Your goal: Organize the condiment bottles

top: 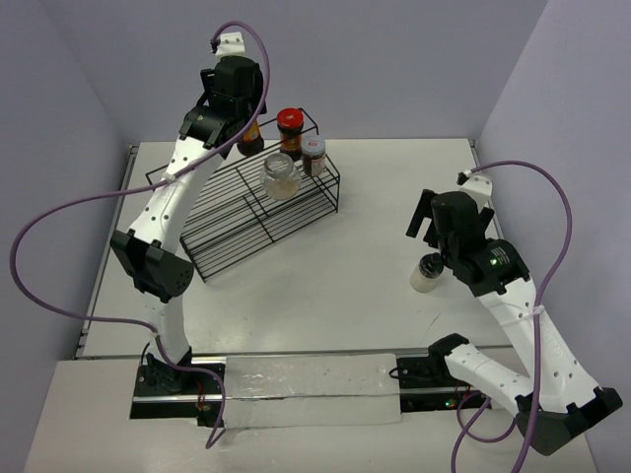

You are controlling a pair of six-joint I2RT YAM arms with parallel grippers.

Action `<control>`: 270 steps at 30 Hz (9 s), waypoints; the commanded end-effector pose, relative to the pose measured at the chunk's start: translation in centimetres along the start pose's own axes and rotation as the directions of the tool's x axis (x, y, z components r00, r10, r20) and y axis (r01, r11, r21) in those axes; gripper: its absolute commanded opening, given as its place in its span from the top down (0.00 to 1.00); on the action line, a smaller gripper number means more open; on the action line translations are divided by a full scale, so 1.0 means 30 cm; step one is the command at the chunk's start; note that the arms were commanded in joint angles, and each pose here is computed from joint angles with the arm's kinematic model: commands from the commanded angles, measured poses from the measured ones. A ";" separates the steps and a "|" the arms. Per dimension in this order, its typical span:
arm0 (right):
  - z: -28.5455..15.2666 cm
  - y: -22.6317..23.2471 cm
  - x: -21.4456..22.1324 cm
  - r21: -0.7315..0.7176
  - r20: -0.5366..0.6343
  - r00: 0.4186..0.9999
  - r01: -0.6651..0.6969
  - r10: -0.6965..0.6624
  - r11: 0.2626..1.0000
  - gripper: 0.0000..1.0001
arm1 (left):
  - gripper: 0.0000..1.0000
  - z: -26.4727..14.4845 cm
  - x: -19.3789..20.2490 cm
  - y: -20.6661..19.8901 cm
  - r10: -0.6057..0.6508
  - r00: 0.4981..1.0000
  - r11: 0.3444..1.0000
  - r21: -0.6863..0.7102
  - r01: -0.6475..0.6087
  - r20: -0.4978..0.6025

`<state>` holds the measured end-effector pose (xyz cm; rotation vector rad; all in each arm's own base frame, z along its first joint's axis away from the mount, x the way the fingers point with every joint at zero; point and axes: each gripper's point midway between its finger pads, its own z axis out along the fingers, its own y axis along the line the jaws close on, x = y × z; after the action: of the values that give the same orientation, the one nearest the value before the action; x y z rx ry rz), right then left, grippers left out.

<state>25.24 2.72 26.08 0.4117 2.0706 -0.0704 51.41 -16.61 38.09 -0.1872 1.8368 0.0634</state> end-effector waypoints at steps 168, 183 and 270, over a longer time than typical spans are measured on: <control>-0.022 0.587 0.324 -0.321 -0.175 0.955 0.174 -0.239 0.931 0.00 | 0.01 -0.517 0.048 -0.077 -0.027 0.997 0.969 0.242 0.045 -0.077; 0.040 -0.005 0.006 -0.018 -0.008 0.998 -0.069 0.069 0.997 0.00 | 0.00 -0.779 0.623 -0.343 0.199 0.905 0.928 0.368 -0.051 -0.377; 0.083 0.050 0.089 -0.105 -0.072 0.995 -0.075 0.068 0.992 0.00 | 0.90 -0.526 0.230 0.025 0.007 0.983 0.995 0.099 0.012 -0.185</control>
<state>26.04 4.00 22.58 0.4338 2.1328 0.0767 32.14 -22.00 30.54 -0.0160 2.1546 -0.0983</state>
